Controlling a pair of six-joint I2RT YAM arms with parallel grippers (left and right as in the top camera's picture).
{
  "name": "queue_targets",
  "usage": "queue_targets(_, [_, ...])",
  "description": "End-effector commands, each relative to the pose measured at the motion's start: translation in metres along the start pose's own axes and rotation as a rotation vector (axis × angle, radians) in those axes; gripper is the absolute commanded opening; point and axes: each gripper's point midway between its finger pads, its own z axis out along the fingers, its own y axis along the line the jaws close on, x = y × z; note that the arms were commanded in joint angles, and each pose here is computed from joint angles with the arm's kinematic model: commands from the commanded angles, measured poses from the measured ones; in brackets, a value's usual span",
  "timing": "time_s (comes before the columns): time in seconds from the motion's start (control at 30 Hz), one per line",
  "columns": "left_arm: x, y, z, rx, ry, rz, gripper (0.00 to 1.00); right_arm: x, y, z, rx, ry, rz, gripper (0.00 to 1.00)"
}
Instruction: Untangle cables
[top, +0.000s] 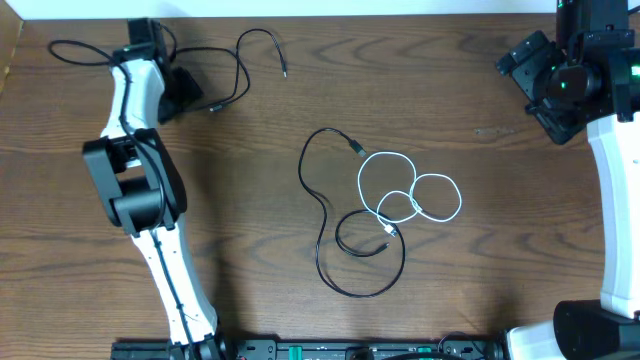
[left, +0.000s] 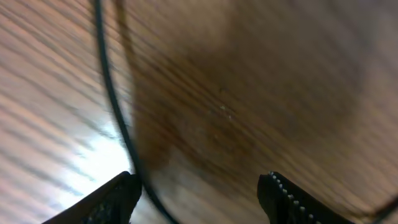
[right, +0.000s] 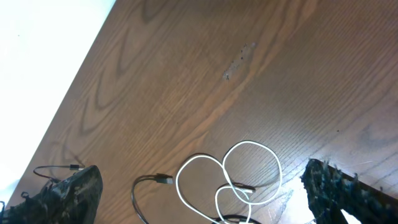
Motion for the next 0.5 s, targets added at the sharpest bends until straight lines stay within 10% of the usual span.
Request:
queue_targets(0.0, [-0.002, 0.016, 0.012, -0.087, -0.017, -0.05, 0.65, -0.005, -0.002, -0.002, 0.008, -0.02, -0.001, 0.99])
queue_targets(0.13, [-0.001, 0.018, 0.024, -0.095, -0.016, -0.046, 0.6, -0.005, -0.002, -0.002, 0.009, -0.019, -0.001, 0.99])
queue_targets(0.2, [-0.009, 0.016, 0.026, -0.085, -0.05, -0.042, 0.24, -0.005, -0.002, -0.002, 0.009, -0.019, -0.001, 0.99])
queue_targets(0.3, [-0.021, 0.021, 0.023, -0.121, -0.105, -0.044, 0.08, -0.005, -0.002, -0.002, 0.009, -0.019, -0.001, 0.99])
queue_targets(0.47, [-0.073, 0.02, -0.018, -0.164, -0.263, 0.071, 0.07, -0.005, -0.002, -0.002, 0.009, -0.019, -0.001, 0.99])
